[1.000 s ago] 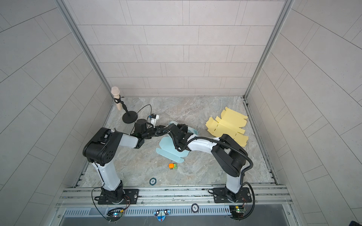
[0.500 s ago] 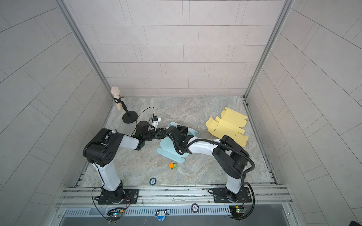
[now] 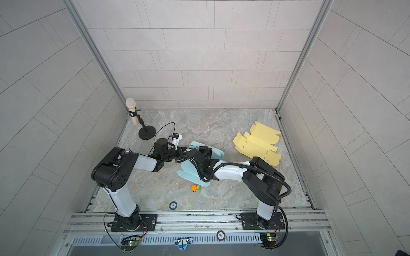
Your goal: Fold the paper box
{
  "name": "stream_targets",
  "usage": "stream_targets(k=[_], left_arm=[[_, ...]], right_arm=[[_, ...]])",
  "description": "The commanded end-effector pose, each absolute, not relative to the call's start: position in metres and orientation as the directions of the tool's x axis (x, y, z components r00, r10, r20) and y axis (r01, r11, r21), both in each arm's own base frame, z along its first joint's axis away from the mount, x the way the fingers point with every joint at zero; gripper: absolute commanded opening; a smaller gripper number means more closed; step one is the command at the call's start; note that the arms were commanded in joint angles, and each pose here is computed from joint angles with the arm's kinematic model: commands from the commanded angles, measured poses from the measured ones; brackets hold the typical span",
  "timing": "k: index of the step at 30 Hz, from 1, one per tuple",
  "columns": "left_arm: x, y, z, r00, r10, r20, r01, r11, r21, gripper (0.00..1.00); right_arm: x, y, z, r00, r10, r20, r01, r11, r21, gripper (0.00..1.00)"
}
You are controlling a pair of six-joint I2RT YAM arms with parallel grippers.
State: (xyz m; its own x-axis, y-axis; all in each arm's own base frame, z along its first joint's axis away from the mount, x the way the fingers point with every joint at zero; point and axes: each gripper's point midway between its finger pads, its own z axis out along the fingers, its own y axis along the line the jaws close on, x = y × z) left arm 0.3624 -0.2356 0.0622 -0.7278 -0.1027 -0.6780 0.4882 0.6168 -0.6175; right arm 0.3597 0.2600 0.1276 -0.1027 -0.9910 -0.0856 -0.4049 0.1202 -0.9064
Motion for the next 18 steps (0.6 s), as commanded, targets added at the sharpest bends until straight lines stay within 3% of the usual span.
stream_targets(k=[1, 8, 12, 18], left_arm=[[0.362, -0.240, 0.067, -0.692, -0.064, -0.719, 0.525, 0.639, -0.563, 0.56], [0.365, -0.245, 0.073, -0.651, -0.081, -0.755, 0.544, 0.643, -0.539, 0.50], [0.366, -0.253, 0.076, -0.629, -0.055, -0.775, 0.559, 0.662, -0.500, 0.35], [0.365, -0.250, 0.079, -0.594, -0.025, -0.804, 0.559, 0.707, -0.434, 0.30]], right_arm=[[0.356, 0.263, 0.128, -0.098, -0.992, -0.079, -0.404, 0.112, -0.908, 0.00], [0.355, 0.266, 0.130, -0.096, -0.991, -0.090, -0.419, 0.123, -0.899, 0.00], [0.354, 0.267, 0.130, -0.096, -0.991, -0.093, -0.426, 0.125, -0.896, 0.00], [0.354, 0.270, 0.134, -0.096, -0.987, -0.126, -0.430, 0.155, -0.890, 0.00]])
